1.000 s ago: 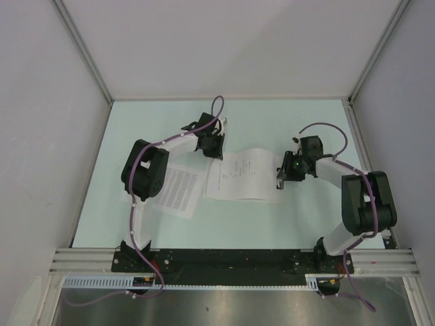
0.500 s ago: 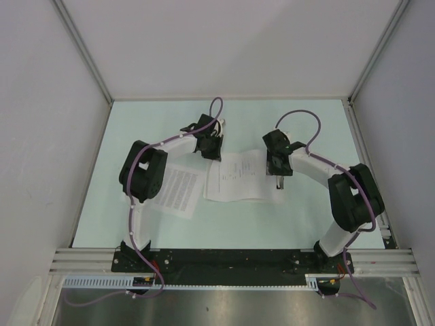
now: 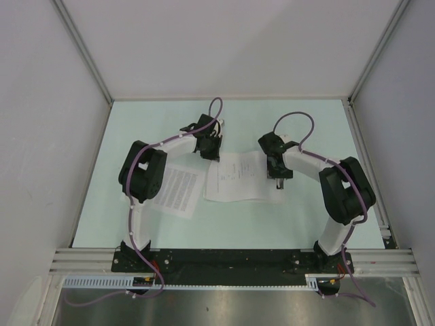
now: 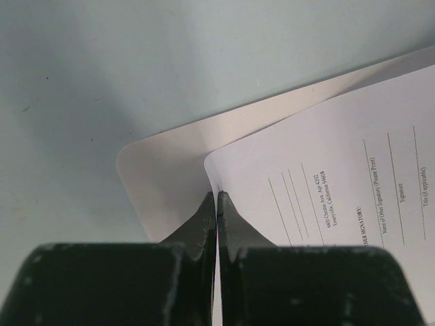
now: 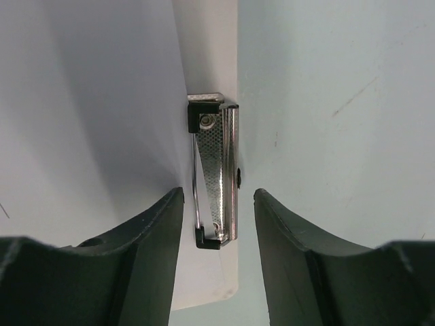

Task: Put the files into the folder

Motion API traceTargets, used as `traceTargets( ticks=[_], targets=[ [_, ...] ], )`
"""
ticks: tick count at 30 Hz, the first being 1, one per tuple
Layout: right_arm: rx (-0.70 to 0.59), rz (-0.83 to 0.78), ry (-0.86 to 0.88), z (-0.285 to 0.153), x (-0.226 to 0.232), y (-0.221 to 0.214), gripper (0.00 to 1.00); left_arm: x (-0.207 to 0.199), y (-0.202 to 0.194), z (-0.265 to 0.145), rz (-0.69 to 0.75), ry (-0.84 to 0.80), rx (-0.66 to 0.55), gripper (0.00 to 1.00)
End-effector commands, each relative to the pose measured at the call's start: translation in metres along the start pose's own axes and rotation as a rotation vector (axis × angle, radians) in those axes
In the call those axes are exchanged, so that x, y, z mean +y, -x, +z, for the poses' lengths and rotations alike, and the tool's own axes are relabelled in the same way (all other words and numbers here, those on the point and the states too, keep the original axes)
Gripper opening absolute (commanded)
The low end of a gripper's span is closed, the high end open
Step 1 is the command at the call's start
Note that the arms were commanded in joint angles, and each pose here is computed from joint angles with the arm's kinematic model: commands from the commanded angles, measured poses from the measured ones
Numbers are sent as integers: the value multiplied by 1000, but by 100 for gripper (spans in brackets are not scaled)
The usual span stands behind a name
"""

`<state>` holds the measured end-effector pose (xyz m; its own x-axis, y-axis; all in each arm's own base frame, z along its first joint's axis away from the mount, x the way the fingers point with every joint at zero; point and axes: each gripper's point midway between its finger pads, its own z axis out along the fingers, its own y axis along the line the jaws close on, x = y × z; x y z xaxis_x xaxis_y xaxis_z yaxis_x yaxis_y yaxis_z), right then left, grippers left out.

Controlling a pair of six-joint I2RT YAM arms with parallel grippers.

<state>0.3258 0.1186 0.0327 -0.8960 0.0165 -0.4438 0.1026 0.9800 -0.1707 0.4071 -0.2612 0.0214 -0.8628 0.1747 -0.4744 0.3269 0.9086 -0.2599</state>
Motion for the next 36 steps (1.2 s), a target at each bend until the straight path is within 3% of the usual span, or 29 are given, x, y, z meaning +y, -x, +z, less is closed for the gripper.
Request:
traceTargets(
  ticks=[1,11,22,31,36],
  targets=[
    [-27,35,-14,3,1,14,49,-9,19,-23,27,-4,-50,2],
    [-3,54,-20,11,-4,11,29,-6,14,-20,34,4,-38,2],
    [14,19,59,18,-4,7,49,-4,10,-14,39,8,-24,0],
    [-100,6,100,-11,-7,35,45,-6,8,-12,29,-4,-19,0],
    [-97,3,109,-11,-14,38,46,-7,8,-11,27,-8,-19,0]
  ],
)
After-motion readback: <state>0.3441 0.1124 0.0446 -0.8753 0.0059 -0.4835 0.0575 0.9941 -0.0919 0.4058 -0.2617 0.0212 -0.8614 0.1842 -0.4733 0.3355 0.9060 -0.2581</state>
